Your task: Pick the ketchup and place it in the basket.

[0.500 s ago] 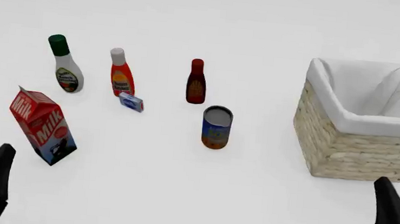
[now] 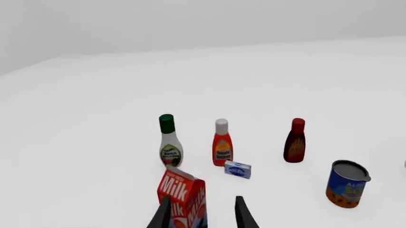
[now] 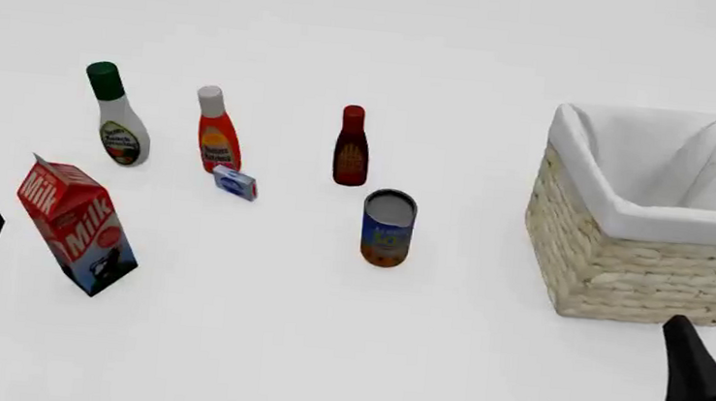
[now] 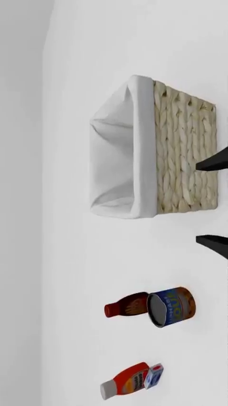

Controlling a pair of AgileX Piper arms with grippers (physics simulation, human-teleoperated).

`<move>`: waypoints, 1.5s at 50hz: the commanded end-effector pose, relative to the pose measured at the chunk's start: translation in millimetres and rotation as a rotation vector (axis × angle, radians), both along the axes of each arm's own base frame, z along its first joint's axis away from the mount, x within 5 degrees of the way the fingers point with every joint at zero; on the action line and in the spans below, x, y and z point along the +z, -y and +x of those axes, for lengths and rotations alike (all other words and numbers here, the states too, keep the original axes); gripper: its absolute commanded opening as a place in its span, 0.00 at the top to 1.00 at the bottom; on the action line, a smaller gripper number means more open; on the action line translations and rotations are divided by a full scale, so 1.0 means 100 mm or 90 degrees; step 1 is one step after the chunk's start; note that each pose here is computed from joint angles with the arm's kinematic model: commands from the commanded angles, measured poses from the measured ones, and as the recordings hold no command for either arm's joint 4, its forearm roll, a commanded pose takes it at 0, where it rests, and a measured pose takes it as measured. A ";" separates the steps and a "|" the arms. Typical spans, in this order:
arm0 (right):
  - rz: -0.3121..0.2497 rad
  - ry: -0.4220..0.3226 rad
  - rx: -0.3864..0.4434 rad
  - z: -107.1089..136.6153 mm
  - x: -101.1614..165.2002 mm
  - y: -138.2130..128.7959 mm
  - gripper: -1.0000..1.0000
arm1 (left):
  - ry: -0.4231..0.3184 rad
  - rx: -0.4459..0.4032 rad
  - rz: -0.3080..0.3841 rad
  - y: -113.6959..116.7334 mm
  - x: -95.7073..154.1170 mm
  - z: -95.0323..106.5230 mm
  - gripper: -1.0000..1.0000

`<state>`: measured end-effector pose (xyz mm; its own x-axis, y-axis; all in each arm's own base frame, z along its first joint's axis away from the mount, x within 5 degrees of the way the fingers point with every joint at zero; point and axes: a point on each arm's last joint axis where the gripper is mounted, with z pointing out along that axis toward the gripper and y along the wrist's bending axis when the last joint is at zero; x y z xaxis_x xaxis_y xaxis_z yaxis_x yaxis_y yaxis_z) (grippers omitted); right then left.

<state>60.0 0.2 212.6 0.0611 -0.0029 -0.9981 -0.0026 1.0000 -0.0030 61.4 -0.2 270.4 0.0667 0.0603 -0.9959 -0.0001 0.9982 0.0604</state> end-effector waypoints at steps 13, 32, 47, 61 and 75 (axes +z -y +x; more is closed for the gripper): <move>-0.014 -0.008 0.001 0.03 0.00 0.00 0.00 | -0.075 -0.018 -0.034 0.03 0.52 0.43 0.00; -0.004 -0.014 0.011 0.06 0.00 -0.01 0.00 | -0.115 -0.067 -0.005 0.17 0.79 0.92 0.00; -0.002 -0.016 0.011 0.07 0.00 -0.01 0.00 | -0.182 -0.107 0.022 0.37 0.67 1.49 0.00; 0.001 -0.021 0.014 0.10 0.00 -0.02 0.00 | -0.215 -0.101 0.039 0.41 0.63 1.92 0.00; 0.014 -0.023 0.019 0.12 0.00 -0.02 0.00 | -0.244 -0.077 0.064 0.36 0.40 2.47 0.00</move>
<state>70.3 1.8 212.5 0.0284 0.0076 -0.9996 -0.0263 0.9996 0.0069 272.7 -36.6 324.6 -0.2638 0.1531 -0.9523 0.1649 0.9799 0.1118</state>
